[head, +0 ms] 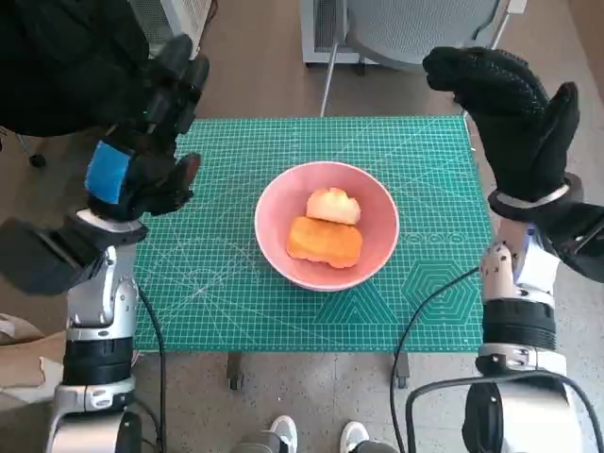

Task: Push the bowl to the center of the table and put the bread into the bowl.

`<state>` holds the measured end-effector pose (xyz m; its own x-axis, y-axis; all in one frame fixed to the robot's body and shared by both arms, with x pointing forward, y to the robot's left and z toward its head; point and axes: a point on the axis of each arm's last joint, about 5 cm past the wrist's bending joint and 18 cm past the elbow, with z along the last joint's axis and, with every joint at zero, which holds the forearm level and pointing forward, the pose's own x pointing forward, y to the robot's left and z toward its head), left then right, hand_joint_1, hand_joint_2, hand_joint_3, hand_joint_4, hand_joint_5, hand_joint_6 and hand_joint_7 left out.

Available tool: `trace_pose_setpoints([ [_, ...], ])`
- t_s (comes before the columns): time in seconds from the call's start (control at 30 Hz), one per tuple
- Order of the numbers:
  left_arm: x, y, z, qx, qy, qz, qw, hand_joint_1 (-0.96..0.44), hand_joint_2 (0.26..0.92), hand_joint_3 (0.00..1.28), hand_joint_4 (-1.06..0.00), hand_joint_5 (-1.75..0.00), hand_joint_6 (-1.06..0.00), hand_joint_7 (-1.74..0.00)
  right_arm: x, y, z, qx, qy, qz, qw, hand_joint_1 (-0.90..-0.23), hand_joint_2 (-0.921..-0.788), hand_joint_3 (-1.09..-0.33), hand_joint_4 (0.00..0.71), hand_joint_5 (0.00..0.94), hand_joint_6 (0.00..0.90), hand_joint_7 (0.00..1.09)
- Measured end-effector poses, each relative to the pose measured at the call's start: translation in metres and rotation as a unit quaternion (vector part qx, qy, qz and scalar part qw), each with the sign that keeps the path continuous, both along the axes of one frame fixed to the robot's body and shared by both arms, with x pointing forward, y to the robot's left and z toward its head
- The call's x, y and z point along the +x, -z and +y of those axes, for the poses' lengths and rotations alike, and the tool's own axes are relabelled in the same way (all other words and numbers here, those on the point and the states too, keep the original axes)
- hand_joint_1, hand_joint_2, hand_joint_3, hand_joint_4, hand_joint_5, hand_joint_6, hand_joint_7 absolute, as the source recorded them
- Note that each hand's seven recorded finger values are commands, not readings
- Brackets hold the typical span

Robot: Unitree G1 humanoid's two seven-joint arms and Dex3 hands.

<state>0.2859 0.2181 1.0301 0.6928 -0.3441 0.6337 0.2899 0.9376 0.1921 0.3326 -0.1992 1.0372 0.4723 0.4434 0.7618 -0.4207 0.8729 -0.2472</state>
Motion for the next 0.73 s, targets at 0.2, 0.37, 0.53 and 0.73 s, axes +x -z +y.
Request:
trace_pose_setpoints([
  [0.2, -0.0012, 0.001, -0.0031, -0.01, 0.005, 0.0, 1.0, -0.68, 0.921, 0.63, -0.03, 0.0, 0.0, -0.28, -0.0002, -0.0005, 0.0019, -0.007, 0.004, -0.004, 1.0, -0.722, -0.921, -0.788, 0.223, 0.0, 0.275, 0.0],
  [0.37, -0.0008, 0.0026, -0.0071, -0.017, 0.014, 0.0, 1.0, -0.67, 0.921, 0.63, -0.03, 0.0, 0.0, -0.27, -0.0004, -0.0013, 0.0041, -0.013, 0.005, -0.006, 0.9999, -0.719, -0.921, -0.793, 0.21, 0.0, 0.27, 0.0],
  [0.53, -0.0002, 0.0045, -0.0087, -0.016, 0.023, 0.001, 1.0, -0.68, 0.921, 0.62, -0.03, 0.0, 0.0, -0.27, -0.001, -0.003, 0.0056, -0.014, 0.005, -0.011, 0.9998, -0.717, -0.921, -0.8, 0.206, 0.0, 0.269, 0.0],
  [0.73, 0.0014, 0.0084, -0.0094, -0.017, 0.029, 0.009, 0.999, -0.7, 0.921, 0.61, -0.03, 0.0, 0.0, -0.27, -0.002, -0.0035, 0.006, -0.015, 0.006, -0.014, 0.9998, -0.717, -0.921, -0.8, 0.206, 0.001, 0.27, 0.0],
])
